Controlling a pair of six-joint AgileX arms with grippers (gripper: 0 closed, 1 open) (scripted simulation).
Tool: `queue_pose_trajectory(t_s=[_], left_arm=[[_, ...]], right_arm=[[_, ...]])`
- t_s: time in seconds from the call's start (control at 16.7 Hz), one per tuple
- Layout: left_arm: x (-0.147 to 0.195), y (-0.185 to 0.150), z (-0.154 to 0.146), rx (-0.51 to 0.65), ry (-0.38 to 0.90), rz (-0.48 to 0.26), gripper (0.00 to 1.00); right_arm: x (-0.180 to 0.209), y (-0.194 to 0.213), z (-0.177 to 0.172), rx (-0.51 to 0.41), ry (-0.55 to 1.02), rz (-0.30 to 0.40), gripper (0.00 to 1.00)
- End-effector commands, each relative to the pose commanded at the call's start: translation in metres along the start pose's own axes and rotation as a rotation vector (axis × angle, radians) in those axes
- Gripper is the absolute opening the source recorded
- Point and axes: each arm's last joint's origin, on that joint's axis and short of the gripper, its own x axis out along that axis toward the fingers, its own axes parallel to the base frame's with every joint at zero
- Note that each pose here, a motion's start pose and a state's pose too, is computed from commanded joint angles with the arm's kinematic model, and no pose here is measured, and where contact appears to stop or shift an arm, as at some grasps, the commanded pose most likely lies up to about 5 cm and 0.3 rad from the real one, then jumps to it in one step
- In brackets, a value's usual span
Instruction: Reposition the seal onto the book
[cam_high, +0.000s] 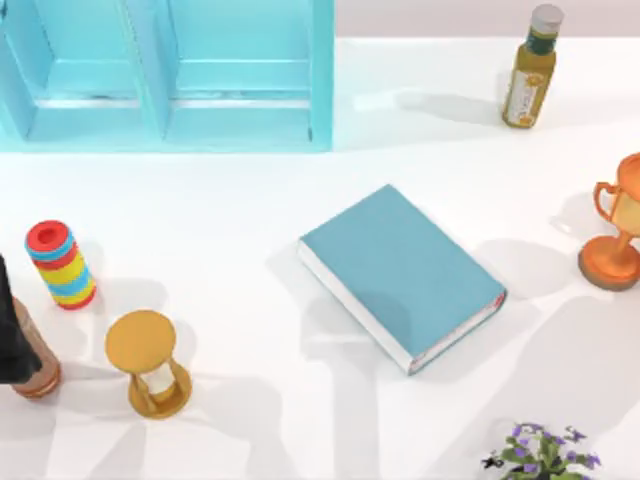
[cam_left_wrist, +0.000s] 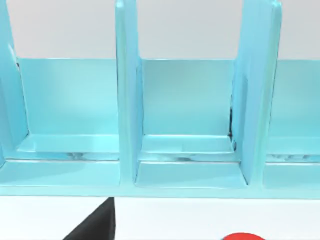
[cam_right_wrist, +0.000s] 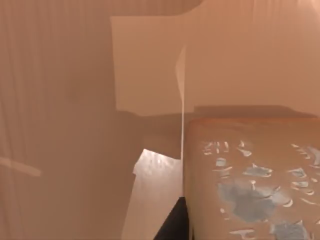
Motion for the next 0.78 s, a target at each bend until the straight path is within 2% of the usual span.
queue_pose_trajectory(t_s=[0.3, 0.6, 0.78], left_arm=[[0.000, 0.000, 0.000, 0.000, 0.000, 0.000, 1.00], [0.000, 0.000, 0.000, 0.000, 0.000, 0.000, 1.00], [0.000, 0.000, 0.000, 0.000, 0.000, 0.000, 1.00]], right_arm=[[-0.013, 0.002, 0.008, 0.003, -0.056, -0.009, 0.00], [-0.082, 0.033, 0.038, 0.003, -0.231, -0.003, 0.00], [-0.123, 0.072, 0.038, 0.004, -0.238, 0.023, 0.00]])
